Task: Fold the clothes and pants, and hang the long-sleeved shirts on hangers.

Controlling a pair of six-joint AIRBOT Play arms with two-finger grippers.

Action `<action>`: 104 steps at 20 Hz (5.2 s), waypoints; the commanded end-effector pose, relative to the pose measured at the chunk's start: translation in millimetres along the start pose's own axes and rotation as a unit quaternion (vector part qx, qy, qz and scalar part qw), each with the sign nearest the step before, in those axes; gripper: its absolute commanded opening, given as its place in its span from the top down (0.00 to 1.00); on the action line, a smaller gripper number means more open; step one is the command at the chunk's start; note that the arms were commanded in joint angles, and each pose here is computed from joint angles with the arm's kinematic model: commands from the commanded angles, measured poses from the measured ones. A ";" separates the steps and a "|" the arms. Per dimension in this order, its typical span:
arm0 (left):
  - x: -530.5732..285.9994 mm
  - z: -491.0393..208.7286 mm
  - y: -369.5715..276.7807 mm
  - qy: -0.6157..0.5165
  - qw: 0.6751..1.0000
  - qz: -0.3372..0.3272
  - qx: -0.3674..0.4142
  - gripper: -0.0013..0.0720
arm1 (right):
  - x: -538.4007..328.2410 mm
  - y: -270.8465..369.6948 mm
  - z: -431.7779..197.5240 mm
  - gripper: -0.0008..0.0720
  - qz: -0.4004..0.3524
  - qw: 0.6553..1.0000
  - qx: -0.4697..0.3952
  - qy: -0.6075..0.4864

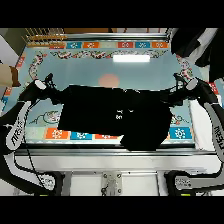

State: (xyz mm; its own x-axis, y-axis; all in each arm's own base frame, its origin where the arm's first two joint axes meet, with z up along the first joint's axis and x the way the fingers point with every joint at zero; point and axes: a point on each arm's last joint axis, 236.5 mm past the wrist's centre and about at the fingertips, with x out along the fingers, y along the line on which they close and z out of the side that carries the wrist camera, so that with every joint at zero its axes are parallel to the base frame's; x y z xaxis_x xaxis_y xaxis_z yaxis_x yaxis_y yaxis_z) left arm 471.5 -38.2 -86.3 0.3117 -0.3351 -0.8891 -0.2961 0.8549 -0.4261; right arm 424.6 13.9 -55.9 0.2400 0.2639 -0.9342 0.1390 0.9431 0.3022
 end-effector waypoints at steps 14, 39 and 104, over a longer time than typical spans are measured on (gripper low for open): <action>-69.0 -148.0 117.6 0.013 0.990 0.083 -0.113 0.23 | -196.5 3.9 -58.8 0.29 -0.044 0.986 -0.026 -0.159; -64.9 -149.6 60.8 -0.024 0.998 0.040 -0.047 0.97 | -79.3 -52.0 -183.0 0.29 -0.020 0.989 0.143 0.031; -75.1 -10.6 -41.0 0.032 0.997 0.018 0.070 0.97 | -45.6 -60.1 36.6 0.05 0.082 0.995 0.051 -0.035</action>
State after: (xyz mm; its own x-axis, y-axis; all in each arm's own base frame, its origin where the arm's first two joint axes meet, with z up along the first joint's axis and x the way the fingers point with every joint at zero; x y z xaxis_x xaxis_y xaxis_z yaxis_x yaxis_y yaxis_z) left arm 457.4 -30.8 -6.1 0.2801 -0.3041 -0.9105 -0.2186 0.9034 -0.3690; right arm 480.5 -40.7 4.0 0.4822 0.3150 -0.8175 0.1669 0.8830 0.4387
